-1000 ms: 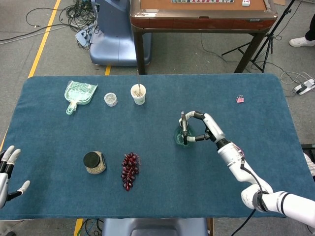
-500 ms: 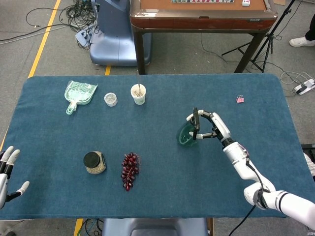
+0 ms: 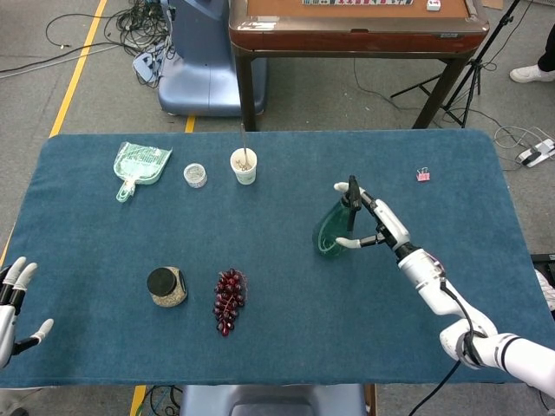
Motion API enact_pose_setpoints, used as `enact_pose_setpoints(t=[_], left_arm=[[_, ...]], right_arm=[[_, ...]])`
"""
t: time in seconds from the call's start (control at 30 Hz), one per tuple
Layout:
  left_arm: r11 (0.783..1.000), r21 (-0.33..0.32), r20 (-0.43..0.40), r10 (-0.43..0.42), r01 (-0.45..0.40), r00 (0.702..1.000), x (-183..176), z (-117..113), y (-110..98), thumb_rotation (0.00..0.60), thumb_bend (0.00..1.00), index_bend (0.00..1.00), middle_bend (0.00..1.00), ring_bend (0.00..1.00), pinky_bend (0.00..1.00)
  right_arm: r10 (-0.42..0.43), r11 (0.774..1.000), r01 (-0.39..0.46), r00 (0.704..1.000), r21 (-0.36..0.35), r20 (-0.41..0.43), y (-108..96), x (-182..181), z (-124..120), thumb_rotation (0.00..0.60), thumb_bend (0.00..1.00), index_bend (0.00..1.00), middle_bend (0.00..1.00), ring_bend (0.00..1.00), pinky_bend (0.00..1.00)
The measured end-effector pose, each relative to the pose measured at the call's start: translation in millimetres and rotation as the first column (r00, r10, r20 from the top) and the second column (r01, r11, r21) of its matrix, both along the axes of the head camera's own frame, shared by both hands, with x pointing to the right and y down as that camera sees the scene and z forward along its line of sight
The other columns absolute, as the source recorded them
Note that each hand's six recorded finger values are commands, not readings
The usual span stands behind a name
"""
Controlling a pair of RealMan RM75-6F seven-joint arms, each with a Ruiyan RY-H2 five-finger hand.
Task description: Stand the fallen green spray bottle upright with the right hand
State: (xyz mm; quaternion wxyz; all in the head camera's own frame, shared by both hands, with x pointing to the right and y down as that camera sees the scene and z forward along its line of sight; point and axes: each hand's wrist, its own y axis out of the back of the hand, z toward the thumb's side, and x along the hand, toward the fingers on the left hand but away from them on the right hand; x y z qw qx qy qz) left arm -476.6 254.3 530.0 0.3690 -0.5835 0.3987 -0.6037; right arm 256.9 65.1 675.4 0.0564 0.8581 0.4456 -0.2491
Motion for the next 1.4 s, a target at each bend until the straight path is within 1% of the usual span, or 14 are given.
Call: enact_pose_setpoints(t=[0.13,0.33,0.43,0.53,0.63,0.67,0.73,0.77,0.87,1.0,1.03,1.1,1.27,1.4], left_arm=[[1.000,-0.001,-0.001,0.003,-0.003,1.000,1,1,-1,0.600,0.24,0.00,0.00,0.00,0.00],[1.000,0.002,-0.003,0.012,-0.012,1.000,3,1,-5,0.600,0.24,0.00,0.00,0.00,0.00],[1.000,-0.005,-0.006,0.017,-0.017,1.000,4,3,-6,0.600,0.24,0.00,0.00,0.00,0.00],[1.000,-0.006,-0.006,0.022,-0.022,1.000,6,5,-7,0.600,0.24,0.00,0.00,0.00,0.00],[1.000,-0.003,-0.007,0.028,-0.028,1.000,7,5,-9,0.600,0.24,0.00,0.00,0.00,0.00],[1.000,-0.003,-0.007,0.030,-0.030,1.000,8,5,-10,0.600,0.24,0.00,0.00,0.00,0.00],[0.999,-0.002,-0.007,0.037,-0.037,0.999,9,5,-11,0.600,0.24,0.00,0.00,0.00,0.00],[0.999,-0.003,-0.007,0.039,-0.039,0.999,10,6,-11,0.600,0.24,0.00,0.00,0.00,0.00],[0.999,-0.002,-0.010,0.046,-0.046,0.999,12,6,-13,0.600,0.24,0.00,0.00,0.00,0.00],[0.998,-0.003,-0.014,0.057,-0.057,0.998,17,8,-14,0.600,0.24,0.00,0.00,0.00,0.00],[0.998,-0.003,-0.015,0.062,-0.062,0.998,18,9,-15,0.600,0.24,0.00,0.00,0.00,0.00],[0.997,-0.003,-0.019,0.071,-0.072,0.997,22,10,-15,0.600,0.24,0.00,0.00,0.00,0.00],[0.997,-0.004,-0.021,0.079,-0.079,0.997,25,11,-16,0.600,0.24,0.00,0.00,0.00,0.00],[0.996,-0.009,-0.017,0.086,-0.086,0.996,26,12,-17,0.600,0.24,0.00,0.00,0.00,0.00]], right_arm=[[-0.015,1.000,0.015,1.000,0.013,-0.018,0,3,-2,0.600,0.00,0.10,0.09,0.04,0.01],[-0.061,0.996,0.067,0.994,0.058,-0.093,0,12,-11,0.600,0.00,0.08,0.08,0.01,0.00],[-0.099,0.988,0.117,0.980,0.101,-0.171,2,19,-16,0.600,0.00,0.08,0.08,0.01,0.00],[-0.135,0.972,0.181,0.951,0.149,-0.278,6,29,-23,0.600,0.00,0.08,0.08,0.01,0.00],[-0.156,0.947,0.253,0.901,0.198,-0.404,11,42,-32,0.600,0.00,0.08,0.10,0.01,0.00],[-0.157,0.935,0.282,0.875,0.216,-0.458,13,48,-36,0.600,0.00,0.08,0.11,0.01,0.00],[-0.151,0.915,0.323,0.830,0.241,-0.537,18,58,-44,0.600,0.00,0.08,0.12,0.01,0.00],[-0.141,0.904,0.345,0.798,0.254,-0.586,21,65,-49,0.600,0.00,0.08,0.13,0.01,0.00],[-0.089,0.885,0.370,0.728,0.281,-0.679,35,86,-68,0.600,0.00,0.08,0.16,0.01,0.00],[0.002,0.885,0.341,0.678,0.317,-0.735,53,113,-92,0.600,0.02,0.08,0.18,0.01,0.00],[0.030,0.885,0.331,0.660,0.327,-0.750,59,122,-99,0.600,0.02,0.09,0.19,0.01,0.00],[0.065,0.887,0.316,0.635,0.336,-0.769,69,134,-108,0.600,0.02,0.10,0.20,0.01,0.00],[0.105,0.899,0.294,0.573,0.324,-0.812,101,158,-128,0.600,0.03,0.10,0.21,0.02,0.00],[0.115,0.907,0.288,0.530,0.306,-0.840,122,170,-136,0.600,0.04,0.12,0.22,0.04,0.01]])
